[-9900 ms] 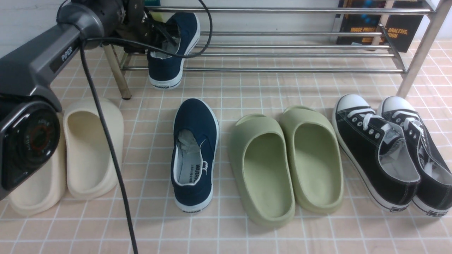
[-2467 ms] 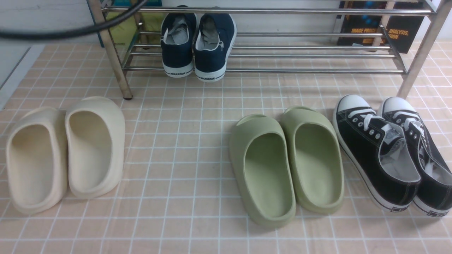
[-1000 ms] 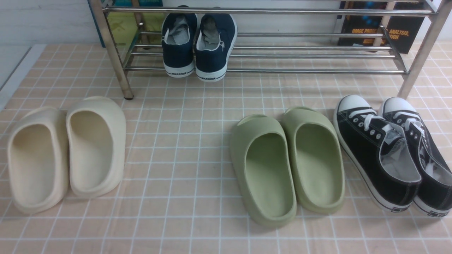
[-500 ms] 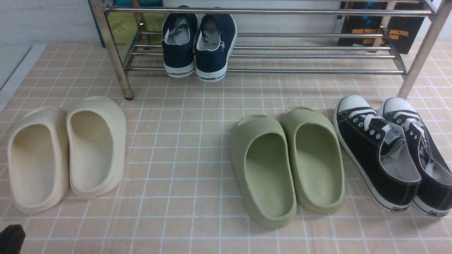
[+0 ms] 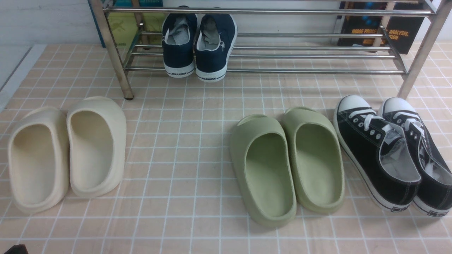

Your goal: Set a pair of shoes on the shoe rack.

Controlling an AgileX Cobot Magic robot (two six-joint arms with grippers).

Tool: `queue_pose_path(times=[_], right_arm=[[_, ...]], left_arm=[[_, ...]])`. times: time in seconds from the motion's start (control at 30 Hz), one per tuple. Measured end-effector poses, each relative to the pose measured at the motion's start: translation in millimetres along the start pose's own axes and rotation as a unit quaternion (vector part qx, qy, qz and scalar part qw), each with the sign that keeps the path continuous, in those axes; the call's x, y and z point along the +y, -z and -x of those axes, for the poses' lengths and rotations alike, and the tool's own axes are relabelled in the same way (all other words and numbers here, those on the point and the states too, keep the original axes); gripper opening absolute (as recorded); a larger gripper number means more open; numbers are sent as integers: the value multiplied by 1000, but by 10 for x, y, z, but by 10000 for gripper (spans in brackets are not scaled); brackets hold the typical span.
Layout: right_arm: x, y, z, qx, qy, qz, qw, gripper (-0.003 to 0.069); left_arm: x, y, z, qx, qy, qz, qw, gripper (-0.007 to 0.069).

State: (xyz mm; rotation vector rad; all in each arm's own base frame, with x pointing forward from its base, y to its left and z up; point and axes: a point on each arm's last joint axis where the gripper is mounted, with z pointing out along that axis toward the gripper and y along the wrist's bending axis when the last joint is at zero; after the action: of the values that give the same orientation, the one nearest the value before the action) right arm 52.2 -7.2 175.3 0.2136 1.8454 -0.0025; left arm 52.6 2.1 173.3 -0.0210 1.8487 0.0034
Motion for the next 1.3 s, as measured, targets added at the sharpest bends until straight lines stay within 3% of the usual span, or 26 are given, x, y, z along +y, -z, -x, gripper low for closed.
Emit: queue_pose_path(times=[1.3], right_arm=[[0, 0, 0, 0, 0, 0, 1000, 240]], left_arm=[[1, 2, 0, 2, -1, 1, 1000, 35]])
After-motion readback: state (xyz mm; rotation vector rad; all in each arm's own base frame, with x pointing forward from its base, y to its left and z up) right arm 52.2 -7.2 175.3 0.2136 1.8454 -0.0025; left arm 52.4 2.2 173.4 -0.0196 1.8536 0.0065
